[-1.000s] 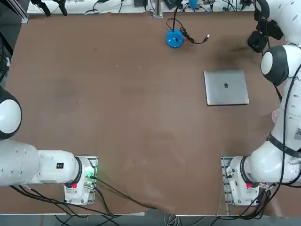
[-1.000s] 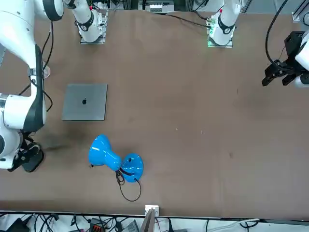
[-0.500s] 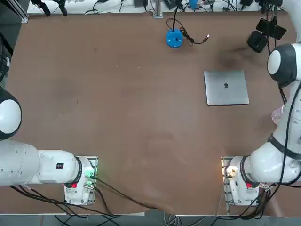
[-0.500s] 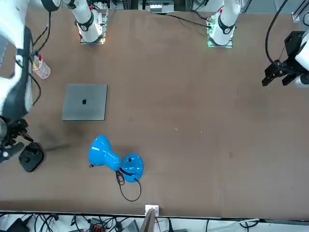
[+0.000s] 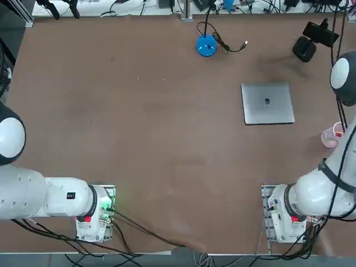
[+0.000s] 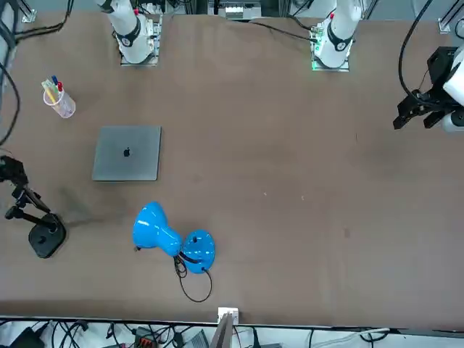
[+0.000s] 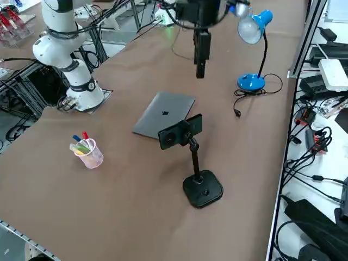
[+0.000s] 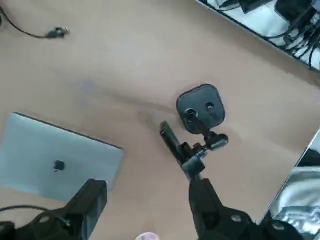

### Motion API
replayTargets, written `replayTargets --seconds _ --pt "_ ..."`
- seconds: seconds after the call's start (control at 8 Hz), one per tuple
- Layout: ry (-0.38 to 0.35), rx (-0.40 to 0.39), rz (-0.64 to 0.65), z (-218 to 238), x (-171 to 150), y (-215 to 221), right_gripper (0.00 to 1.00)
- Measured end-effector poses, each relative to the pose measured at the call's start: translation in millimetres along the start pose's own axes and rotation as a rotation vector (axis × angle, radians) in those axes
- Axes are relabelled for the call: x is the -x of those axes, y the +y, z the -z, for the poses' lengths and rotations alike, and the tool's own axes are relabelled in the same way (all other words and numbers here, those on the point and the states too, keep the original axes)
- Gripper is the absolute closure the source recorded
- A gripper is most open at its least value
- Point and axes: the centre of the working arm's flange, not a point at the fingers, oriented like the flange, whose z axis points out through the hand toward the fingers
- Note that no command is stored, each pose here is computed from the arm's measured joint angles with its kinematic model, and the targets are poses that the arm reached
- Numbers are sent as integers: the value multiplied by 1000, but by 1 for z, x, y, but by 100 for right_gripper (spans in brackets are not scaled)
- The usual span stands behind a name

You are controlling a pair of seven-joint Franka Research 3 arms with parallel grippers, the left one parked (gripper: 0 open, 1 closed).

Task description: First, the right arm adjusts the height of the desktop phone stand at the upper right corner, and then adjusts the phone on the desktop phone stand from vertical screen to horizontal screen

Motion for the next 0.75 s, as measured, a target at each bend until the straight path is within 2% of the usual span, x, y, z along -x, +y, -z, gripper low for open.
replayTargets --seconds 0.38,0.75 --pt "16 -57 -105 30 26 -28 0" --pt "15 -89 -168 35 67 -62 0"
